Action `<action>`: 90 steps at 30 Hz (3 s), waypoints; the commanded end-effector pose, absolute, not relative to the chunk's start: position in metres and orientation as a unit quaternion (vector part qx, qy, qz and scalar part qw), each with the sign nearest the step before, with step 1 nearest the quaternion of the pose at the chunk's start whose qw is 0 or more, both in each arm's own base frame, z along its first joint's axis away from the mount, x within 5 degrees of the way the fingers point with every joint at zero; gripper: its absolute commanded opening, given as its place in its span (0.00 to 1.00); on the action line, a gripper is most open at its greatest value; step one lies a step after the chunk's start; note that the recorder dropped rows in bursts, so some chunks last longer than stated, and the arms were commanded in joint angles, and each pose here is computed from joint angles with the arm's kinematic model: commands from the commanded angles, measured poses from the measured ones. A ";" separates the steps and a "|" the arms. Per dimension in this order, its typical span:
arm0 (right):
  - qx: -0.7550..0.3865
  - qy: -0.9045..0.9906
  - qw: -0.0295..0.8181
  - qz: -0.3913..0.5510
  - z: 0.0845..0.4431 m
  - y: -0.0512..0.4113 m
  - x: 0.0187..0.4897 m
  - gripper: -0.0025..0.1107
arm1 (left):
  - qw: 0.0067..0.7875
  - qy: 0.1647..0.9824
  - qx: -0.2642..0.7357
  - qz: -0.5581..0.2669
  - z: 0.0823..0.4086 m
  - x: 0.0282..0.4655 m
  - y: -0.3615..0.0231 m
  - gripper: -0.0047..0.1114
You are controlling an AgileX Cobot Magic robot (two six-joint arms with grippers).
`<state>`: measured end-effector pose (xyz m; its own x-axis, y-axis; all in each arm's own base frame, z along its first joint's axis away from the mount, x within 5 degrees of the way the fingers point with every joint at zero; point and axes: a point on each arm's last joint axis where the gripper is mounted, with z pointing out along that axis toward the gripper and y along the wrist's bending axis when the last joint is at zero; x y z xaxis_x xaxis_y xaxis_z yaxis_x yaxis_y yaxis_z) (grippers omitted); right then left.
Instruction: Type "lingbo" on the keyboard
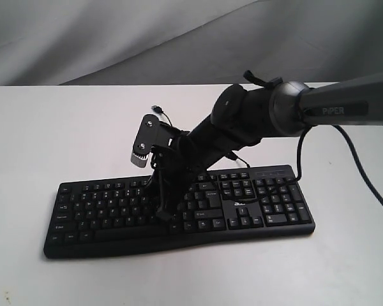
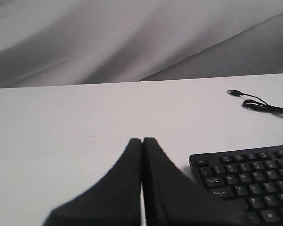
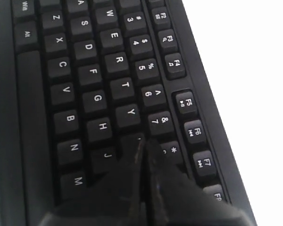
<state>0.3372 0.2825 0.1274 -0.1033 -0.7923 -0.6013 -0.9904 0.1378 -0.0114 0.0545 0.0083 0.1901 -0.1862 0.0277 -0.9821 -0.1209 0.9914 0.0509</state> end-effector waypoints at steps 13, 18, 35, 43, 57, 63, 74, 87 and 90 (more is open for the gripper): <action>-0.622 0.717 0.240 0.205 0.123 0.284 0.338 0.02 | 0.641 0.765 -0.031 0.058 0.190 0.055 0.008 0.04; -0.624 0.719 0.228 0.206 0.113 0.284 0.337 0.02 | 0.641 0.765 -0.031 0.058 0.190 0.055 0.008 0.04; -0.642 0.700 0.211 0.232 0.137 0.302 0.312 0.02 | 0.641 0.765 -0.031 0.058 0.190 0.055 0.008 0.04; -0.654 0.701 0.189 0.215 0.131 0.305 0.303 0.02 | 0.641 0.765 -0.031 0.058 0.190 0.055 0.008 0.04; -0.655 0.698 0.205 0.204 0.132 0.306 0.306 0.02 | 0.641 0.765 -0.031 0.058 0.190 0.055 0.008 0.04; -0.654 0.698 0.207 0.205 0.130 0.307 0.306 0.02 | 0.641 0.765 -0.031 0.058 0.190 0.055 0.008 0.04; -0.654 0.698 0.207 0.207 0.125 0.308 0.307 0.02 | 0.641 0.765 -0.031 0.058 0.190 0.055 0.008 0.04; -0.655 0.699 0.198 0.209 0.115 0.308 0.307 0.02 | 0.641 0.765 -0.031 0.058 0.190 0.055 0.008 0.04; -0.654 0.696 0.212 0.210 0.126 0.309 0.308 0.02 | 0.641 0.765 -0.031 0.058 0.190 0.055 0.008 0.04</action>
